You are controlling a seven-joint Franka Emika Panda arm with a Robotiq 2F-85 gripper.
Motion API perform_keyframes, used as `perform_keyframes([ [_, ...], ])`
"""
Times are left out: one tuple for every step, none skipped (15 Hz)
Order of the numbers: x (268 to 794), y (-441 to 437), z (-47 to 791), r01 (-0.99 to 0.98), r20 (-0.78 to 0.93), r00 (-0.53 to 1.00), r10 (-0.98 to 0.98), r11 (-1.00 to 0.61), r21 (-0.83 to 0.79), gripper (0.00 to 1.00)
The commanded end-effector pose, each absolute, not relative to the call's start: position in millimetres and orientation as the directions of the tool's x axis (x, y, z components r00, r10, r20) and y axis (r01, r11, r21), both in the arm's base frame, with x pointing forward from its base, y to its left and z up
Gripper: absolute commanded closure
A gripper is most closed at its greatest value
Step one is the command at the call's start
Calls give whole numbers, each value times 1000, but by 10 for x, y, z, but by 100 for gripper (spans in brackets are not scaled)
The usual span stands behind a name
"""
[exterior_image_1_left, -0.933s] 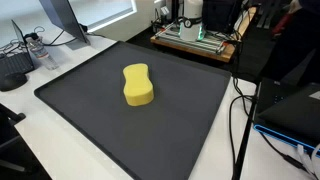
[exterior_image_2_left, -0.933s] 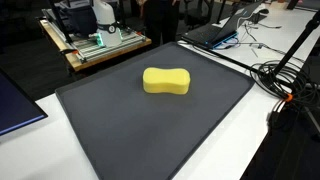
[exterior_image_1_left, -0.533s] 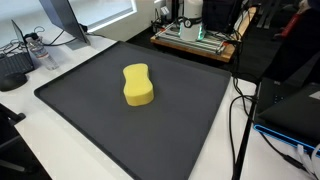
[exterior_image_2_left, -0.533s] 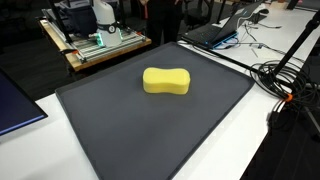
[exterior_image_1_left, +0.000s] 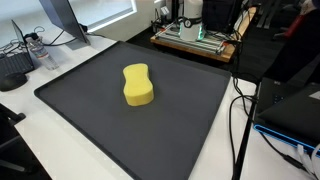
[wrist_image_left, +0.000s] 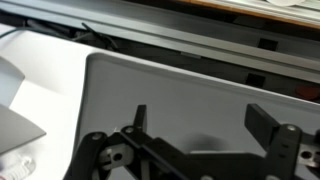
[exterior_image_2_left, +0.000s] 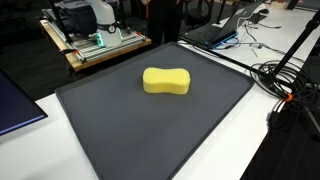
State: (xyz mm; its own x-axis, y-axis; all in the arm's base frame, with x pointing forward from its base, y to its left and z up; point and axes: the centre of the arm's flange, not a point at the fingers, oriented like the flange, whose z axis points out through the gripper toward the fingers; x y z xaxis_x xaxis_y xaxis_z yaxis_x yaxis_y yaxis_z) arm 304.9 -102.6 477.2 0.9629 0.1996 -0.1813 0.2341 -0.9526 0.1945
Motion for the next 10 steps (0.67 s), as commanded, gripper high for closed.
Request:
perform_keyframes([
  [3474, -189, 5083, 392, -104, 920, 378, -885, 251, 0],
  [3542, 51, 5141, 443, -78, 895, 439, -855, 269, 0],
  [3598, 308, 5184, 492, -53, 865, 499, -822, 287, 0],
  [3641, 551, 5222, 539, -33, 830, 556, -786, 304, 0],
  [3682, 797, 5229, 579, -17, 794, 607, -747, 326, 0],
  [3716, 995, 5244, 605, -1, 767, 642, -722, 337, 0],
  [3758, 1229, 5216, 631, -2, 735, 678, -683, 367, 0],
  [3802, 1412, 5182, 652, -10, 709, 705, -650, 389, 0],
  [3834, 1542, 5148, 687, -24, 673, 739, -613, 392, 0],
  [3617, 1328, 5176, 650, -4, 713, 701, -659, 379, 0],
])
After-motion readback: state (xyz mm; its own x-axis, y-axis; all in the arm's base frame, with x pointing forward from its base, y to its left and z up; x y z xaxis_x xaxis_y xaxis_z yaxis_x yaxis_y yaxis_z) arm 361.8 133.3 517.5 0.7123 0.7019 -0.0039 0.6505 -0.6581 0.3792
